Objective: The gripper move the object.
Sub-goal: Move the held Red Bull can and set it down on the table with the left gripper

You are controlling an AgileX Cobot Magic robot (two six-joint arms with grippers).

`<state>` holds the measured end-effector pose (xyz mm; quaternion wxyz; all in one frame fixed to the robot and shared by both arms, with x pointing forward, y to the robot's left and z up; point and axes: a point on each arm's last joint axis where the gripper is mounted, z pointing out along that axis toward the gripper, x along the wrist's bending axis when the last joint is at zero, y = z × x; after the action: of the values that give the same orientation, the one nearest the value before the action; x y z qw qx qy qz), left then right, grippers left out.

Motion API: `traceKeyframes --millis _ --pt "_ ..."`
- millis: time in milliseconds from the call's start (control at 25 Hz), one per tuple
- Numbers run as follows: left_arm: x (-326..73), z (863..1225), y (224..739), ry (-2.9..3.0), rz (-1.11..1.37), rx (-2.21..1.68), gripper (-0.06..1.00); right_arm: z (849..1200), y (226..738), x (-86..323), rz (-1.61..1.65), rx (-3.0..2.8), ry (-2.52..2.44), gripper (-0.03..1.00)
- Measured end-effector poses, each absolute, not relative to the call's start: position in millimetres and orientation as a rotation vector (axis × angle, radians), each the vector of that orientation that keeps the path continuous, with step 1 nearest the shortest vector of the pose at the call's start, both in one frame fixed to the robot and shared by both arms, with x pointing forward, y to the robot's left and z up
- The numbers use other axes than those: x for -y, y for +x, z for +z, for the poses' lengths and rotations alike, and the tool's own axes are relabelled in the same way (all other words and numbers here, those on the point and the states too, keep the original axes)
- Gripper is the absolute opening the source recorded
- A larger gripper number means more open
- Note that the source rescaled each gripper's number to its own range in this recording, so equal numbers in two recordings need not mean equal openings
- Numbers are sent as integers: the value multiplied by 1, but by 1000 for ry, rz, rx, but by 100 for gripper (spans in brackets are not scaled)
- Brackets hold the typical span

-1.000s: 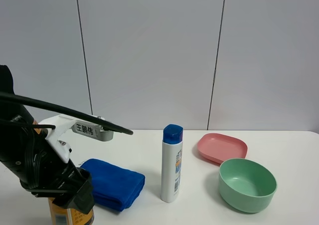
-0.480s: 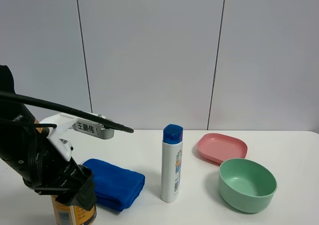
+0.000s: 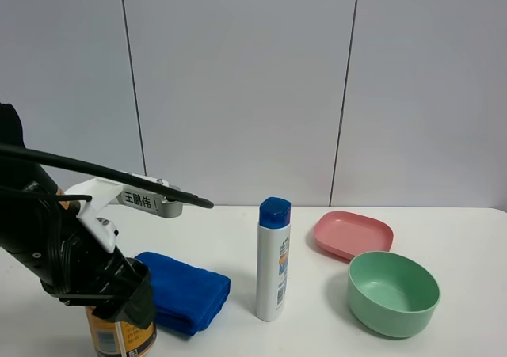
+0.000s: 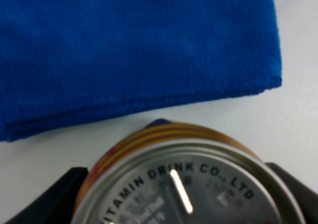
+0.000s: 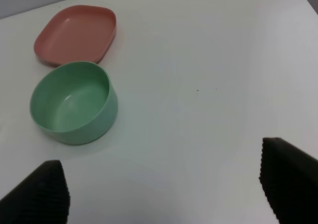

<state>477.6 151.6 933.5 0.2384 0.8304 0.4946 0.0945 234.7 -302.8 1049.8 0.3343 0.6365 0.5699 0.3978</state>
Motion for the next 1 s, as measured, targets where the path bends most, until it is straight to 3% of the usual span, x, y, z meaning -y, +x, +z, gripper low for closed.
traceKeyframes --millis 1000 --pt "-150 920 481 2292 244 -1380 0 1050 235 303 1038 -1487 1661 100"
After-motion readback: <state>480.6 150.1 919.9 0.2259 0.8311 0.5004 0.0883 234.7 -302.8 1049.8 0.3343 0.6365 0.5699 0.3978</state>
